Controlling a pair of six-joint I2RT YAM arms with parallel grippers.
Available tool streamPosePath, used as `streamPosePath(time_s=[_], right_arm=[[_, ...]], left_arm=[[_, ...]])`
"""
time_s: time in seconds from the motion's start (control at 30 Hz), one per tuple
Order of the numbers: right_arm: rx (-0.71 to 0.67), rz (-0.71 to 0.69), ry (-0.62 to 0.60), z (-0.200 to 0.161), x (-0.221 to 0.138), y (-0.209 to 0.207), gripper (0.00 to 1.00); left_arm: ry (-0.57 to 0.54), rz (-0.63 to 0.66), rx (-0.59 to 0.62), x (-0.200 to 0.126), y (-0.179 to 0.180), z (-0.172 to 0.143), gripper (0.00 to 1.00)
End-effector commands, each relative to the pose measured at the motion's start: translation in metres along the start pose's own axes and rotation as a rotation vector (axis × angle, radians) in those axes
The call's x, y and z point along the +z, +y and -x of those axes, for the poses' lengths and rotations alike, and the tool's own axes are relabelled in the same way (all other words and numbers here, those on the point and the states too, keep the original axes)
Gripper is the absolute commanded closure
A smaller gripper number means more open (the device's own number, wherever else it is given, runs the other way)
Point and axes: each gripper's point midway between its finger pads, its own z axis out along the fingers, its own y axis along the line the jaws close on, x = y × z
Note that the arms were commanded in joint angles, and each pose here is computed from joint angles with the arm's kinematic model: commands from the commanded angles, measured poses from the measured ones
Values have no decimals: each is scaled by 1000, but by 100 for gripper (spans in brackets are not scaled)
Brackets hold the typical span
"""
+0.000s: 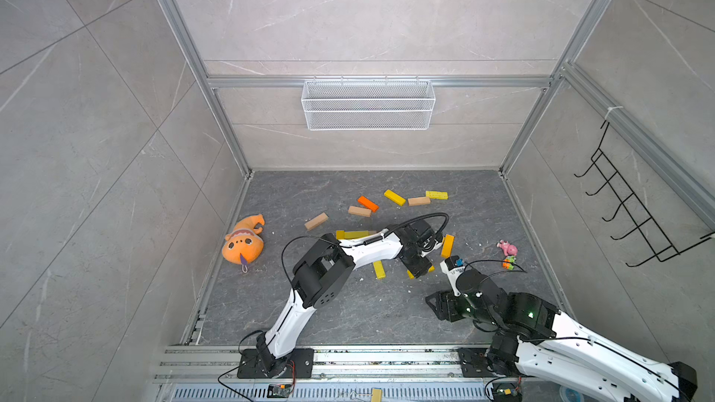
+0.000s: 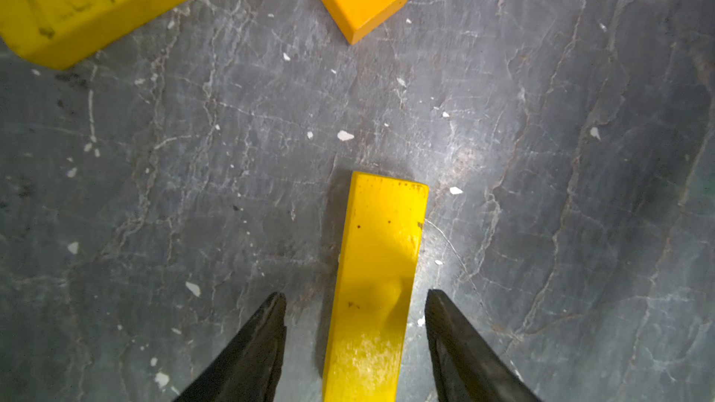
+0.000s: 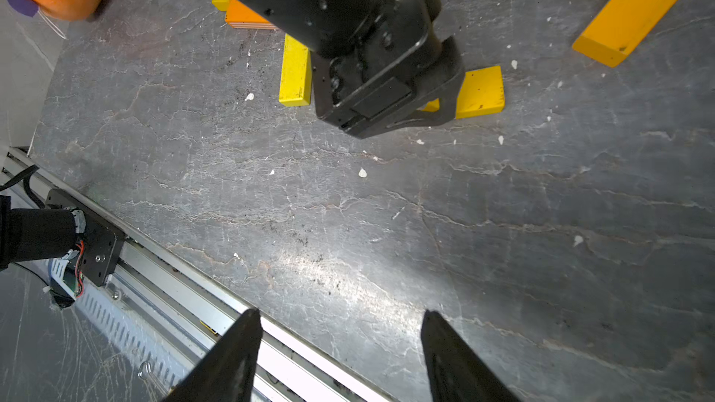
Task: Assemble the number 8 with building blocks
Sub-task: Pick up the building block from the center of the board.
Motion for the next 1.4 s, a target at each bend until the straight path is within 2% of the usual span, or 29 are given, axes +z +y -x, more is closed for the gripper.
streamPosePath(time_s=[0.0, 0.17, 0.33, 0.4, 0.47, 0.6, 0.77, 0.87, 1.03, 1.37], right_arm=[[-15, -23, -14, 1, -6, -6, 32], [-12, -26, -18, 1, -6, -7, 32], [-8, -27, -17, 0, -5, -8, 32], [-4, -33, -18, 0, -4, -9, 32], [-2, -30, -25, 1, -4, -8, 32], [5, -2, -52, 7, -3, -3, 32], [-41, 163, -76, 14, 6, 30, 30], [-62, 206, -114, 22, 10, 40, 29], [-91, 225, -177, 39, 17, 50, 26], [-119, 280, -159, 51, 41, 75, 21]], left_arm=[[35, 28, 50, 5, -1, -2, 43], [57, 47, 78, 12, -6, -3, 46], [60, 52, 82, 15, -8, -1, 55], [58, 70, 70, 15, -6, 0, 63], [53, 83, 55, 12, -4, 1, 64], [12, 131, 26, -11, 1, 7, 71], [-53, 226, -33, -58, 12, 10, 72], [-67, 278, -94, -83, 21, -3, 72], [-57, 355, -232, -115, 35, -42, 72], [-66, 488, -515, -184, 65, -143, 72]])
